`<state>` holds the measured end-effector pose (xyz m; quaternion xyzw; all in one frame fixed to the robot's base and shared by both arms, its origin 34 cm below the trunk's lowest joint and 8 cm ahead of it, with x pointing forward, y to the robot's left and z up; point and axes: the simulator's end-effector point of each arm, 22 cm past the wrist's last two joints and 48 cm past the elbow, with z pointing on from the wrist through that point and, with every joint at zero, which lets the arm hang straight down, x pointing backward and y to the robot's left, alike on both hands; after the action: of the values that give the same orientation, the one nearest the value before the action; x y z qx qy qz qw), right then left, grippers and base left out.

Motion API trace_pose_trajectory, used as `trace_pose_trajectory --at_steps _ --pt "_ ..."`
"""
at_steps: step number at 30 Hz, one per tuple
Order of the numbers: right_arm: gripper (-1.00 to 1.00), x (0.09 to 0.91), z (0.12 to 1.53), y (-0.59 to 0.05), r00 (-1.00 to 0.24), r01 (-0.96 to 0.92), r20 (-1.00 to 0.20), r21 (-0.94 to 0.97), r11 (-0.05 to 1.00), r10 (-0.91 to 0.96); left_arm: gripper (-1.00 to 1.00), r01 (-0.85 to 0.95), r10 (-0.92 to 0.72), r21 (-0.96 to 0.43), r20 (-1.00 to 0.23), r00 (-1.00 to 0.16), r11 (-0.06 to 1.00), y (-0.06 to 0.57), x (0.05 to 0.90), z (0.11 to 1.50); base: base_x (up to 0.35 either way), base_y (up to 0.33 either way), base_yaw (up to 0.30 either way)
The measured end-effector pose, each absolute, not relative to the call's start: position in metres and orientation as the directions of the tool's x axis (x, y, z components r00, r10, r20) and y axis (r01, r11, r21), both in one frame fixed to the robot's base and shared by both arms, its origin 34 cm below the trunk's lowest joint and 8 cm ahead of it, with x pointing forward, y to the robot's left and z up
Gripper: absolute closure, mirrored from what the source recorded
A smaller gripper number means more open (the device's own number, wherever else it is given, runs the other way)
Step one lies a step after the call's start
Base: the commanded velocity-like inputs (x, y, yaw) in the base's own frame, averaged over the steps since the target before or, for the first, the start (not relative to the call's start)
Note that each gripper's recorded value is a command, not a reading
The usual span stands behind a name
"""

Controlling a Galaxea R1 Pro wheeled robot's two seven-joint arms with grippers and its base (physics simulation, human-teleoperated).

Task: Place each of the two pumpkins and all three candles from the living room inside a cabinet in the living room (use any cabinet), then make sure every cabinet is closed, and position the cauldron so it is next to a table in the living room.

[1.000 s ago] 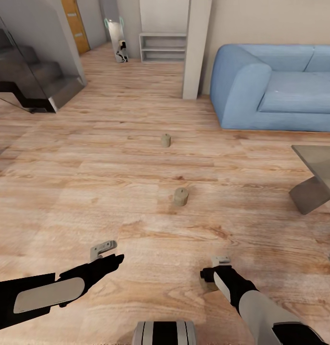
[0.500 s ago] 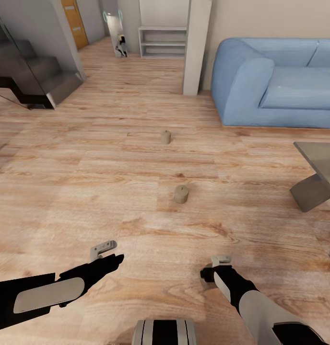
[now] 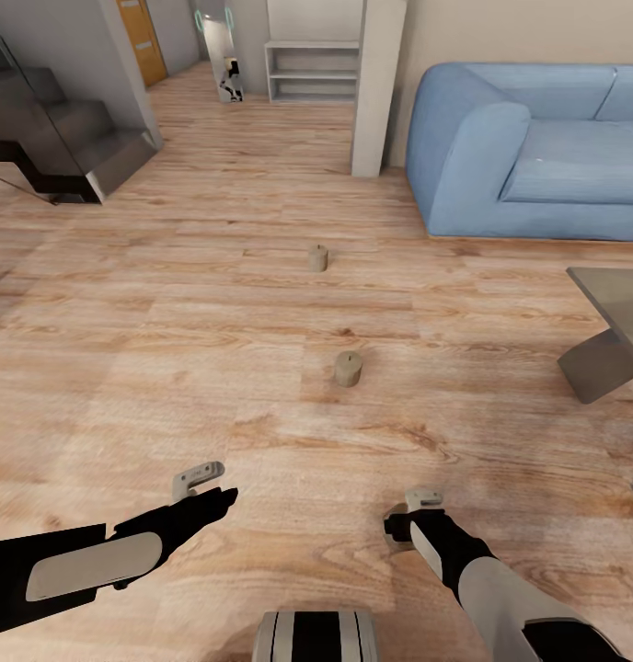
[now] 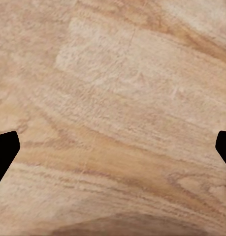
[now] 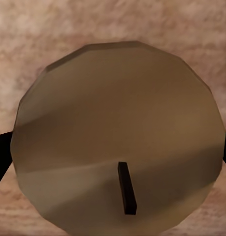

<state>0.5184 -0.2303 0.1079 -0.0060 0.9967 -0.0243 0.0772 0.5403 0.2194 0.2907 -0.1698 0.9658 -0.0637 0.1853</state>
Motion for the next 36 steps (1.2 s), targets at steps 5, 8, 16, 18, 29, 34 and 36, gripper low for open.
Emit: trace_pose_trajectory --at_steps 5,8,16,18,29,34,36 --pt "-1.00 0.5187 0.1080 -0.2303 -0.988 -0.008 -0.154 -0.049 0.999 -0.016 -1.00 -0.304 -0.352 -0.187 -0.336 -0.874 0.934 0.2191 0.5403 0.2907 0.000 0.000 0.000" --pt "-1.00 0.5183 0.1079 -0.2301 -0.988 -0.008 -0.153 -0.049 0.999 -0.016 -1.00 -0.304 -0.352 -0.186 -0.336 -0.874 0.934 0.2193 0.5403 0.2907 0.000 0.000 0.000" --pt "-1.00 0.5183 0.1079 -0.2305 -0.988 -0.008 -0.153 -0.049 0.999 -0.016 -1.00 -0.304 -0.352 -0.186 -0.336 -0.874 0.934 0.2194 0.5403 0.2907 0.000 0.000 0.000" --pt "1.00 0.5181 0.1078 -0.2305 -0.988 -0.008 -0.153 -0.049 0.999 -0.016 -1.00 -0.304 -0.352 -0.186 -0.336 -0.874 0.934 0.2194 0.5403 0.2907 0.000 0.000 0.000" --pt "1.00 0.5179 0.1078 -0.2304 -0.988 -0.009 -0.152 -0.049 0.999 -0.017 -1.00 -0.304 -0.352 -0.186 -0.336 -0.874 0.934 0.2194 0.5403 0.2907 0.000 0.000 0.000" --pt "1.00 0.5182 0.1079 -0.2303 -0.988 -0.009 -0.152 -0.048 0.999 -0.016 -1.00 -0.304 -0.352 -0.186 -0.336 -0.874 0.934 0.2195 0.5403 0.2907 0.000 0.000 0.000" --pt "1.00 0.5180 0.1079 -0.2304 -0.988 -0.009 -0.152 -0.049 0.999 -0.016 -1.00 -0.304 -0.352 -0.186 -0.336 -0.874 0.934 0.2194 0.5404 0.2907 0.000 0.000 0.000"
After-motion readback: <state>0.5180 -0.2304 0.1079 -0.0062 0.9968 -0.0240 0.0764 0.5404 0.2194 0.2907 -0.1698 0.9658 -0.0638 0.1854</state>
